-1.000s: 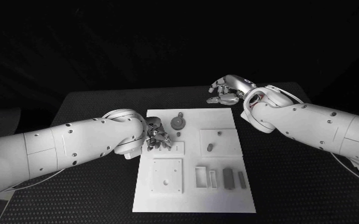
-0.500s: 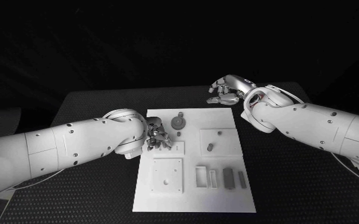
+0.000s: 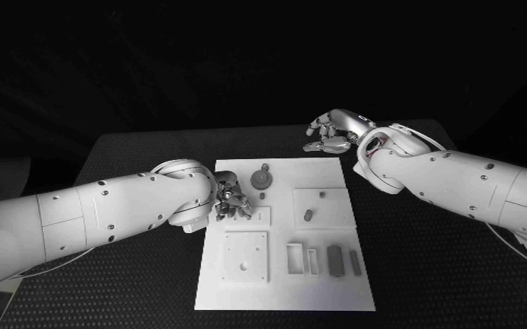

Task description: Assemble the parts on the task board

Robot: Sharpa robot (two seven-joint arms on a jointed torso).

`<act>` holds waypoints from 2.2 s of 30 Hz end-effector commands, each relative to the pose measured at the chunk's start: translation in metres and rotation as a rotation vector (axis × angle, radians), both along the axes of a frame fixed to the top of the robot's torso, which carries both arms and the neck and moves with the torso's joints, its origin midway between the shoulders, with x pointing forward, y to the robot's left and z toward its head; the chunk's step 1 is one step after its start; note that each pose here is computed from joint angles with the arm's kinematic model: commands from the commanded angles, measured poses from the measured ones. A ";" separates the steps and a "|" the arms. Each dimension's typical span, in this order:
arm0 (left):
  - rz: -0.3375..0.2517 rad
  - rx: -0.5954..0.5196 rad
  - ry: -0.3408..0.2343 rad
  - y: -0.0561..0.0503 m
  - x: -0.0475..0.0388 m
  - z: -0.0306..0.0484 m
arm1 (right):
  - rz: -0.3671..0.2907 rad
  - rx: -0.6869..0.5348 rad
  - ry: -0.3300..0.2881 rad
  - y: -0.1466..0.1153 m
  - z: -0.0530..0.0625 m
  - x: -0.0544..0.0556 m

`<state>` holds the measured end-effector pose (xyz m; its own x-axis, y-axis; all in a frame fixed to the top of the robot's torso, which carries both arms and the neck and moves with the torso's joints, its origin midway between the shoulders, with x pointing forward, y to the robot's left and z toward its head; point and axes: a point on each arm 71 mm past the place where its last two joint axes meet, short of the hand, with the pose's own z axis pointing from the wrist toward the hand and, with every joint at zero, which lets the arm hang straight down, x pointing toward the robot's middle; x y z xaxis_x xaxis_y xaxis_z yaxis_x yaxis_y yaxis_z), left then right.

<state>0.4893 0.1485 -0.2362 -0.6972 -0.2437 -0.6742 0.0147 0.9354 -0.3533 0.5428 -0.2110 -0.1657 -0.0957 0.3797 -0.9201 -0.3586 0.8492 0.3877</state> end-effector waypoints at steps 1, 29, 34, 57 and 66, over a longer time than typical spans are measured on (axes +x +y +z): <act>-0.014 0.011 0.011 -0.002 -0.0015 -0.0018 | 0.015 -0.004 0.008 0.002 0.000 0.000; -0.005 -0.008 0.054 -0.001 -0.0024 -0.0037 | 0.017 -0.007 0.014 0.003 -0.001 0.000; -0.007 -0.008 0.056 -0.002 -0.0023 -0.0039 | 0.017 -0.008 0.015 0.003 -0.001 0.000; -0.010 0.001 0.067 -0.001 -0.0021 -0.0047 | 0.018 -0.010 0.019 0.002 -0.001 0.000; -0.014 0.010 0.073 -0.001 -0.0021 -0.0054 | 0.018 -0.010 0.019 0.002 -0.001 0.000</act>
